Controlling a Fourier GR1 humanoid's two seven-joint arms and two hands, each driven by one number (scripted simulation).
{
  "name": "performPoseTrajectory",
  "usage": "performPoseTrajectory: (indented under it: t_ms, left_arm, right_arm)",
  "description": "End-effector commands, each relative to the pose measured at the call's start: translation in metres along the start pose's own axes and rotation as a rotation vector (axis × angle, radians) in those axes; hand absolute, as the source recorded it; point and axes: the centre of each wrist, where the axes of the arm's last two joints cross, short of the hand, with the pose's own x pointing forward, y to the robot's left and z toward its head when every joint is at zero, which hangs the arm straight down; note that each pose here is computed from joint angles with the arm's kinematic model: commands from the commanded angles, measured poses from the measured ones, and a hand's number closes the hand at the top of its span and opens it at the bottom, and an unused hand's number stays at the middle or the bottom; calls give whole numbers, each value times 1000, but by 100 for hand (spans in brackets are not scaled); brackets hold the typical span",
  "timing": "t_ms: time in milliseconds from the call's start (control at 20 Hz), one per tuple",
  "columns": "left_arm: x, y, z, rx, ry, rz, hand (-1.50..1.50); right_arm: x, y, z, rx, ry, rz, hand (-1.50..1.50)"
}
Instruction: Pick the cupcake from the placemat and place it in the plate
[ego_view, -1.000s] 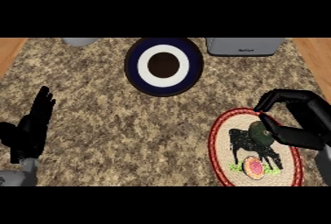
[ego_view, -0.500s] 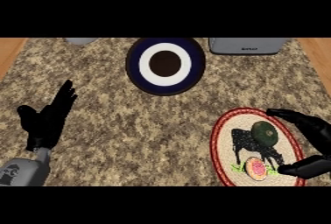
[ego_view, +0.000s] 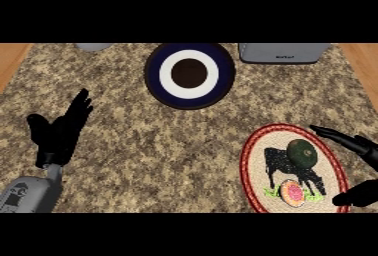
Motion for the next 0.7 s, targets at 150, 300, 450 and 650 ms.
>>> performPoseTrajectory:
  t_ms: [150, 300, 450, 650]
  left_arm:
    - [-13, -1, 10, 10, 26, 12, 0]
    - [-9, -10, 13, -3, 2, 9, 0]
    - [-15, -3, -6, 11, 1, -4, 0]
    - [-16, 18, 2, 12, 28, 3, 0]
  right_arm:
    - [9, 6, -11, 240, -28, 25, -150]
    - [10, 15, -28, 293, 3, 98, -150]
    - [21, 16, -44, 317, 26, 209, -150]
    - [13, 11, -23, 348, 90, 270, -150]
